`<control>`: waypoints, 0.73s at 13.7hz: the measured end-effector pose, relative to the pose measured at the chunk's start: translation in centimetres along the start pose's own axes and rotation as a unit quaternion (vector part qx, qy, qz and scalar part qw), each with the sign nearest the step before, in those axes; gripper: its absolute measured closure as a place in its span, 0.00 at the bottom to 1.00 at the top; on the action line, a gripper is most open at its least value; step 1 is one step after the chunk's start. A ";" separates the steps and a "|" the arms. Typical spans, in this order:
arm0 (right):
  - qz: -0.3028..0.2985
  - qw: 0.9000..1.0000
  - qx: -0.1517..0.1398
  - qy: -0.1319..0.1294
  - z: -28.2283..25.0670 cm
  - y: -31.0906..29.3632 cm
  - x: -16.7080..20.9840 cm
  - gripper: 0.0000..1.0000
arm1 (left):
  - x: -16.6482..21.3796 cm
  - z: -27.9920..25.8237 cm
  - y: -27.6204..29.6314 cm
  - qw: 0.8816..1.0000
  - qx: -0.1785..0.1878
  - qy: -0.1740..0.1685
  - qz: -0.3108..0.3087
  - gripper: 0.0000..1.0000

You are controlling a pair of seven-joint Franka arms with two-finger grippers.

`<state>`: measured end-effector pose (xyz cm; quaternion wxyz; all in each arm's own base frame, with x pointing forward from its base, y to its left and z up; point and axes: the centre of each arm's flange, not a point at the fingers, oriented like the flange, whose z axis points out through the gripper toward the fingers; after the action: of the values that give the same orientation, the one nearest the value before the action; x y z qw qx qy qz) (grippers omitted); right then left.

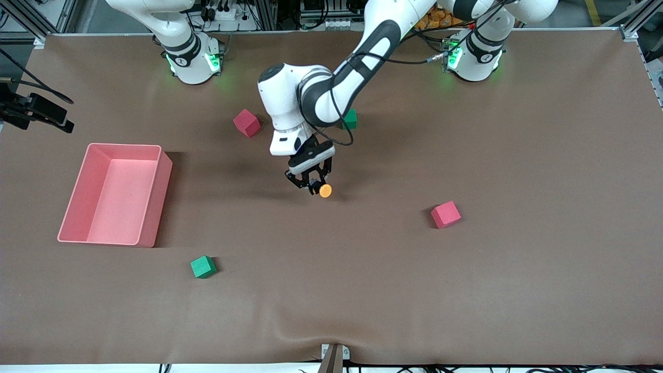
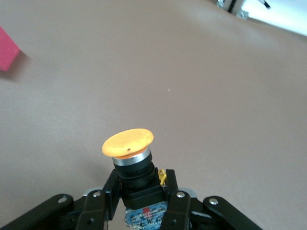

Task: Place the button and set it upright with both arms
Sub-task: 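Lift the button and rotate it cap-up with the left gripper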

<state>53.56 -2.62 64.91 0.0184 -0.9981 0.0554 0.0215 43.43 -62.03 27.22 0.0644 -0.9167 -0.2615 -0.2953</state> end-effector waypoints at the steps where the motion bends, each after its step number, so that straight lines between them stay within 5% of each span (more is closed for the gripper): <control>1: 0.000 1.000 0.000 0.000 0.0 0.0 0.0 0.00 | -0.8 0.3 -0.4 1.000 0.011 0.022 0.012 0.59; 10: -0.005 1.000 0.001 0.000 0.0 -0.6 0.0 0.00 | -8.7 3.4 -2.9 0.982 0.059 0.172 0.059 0.59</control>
<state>53.60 -2.02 64.89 0.0194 -0.9983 0.0505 0.0216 37.70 -62.49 19.30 0.1795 -0.8608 -0.2084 -0.4283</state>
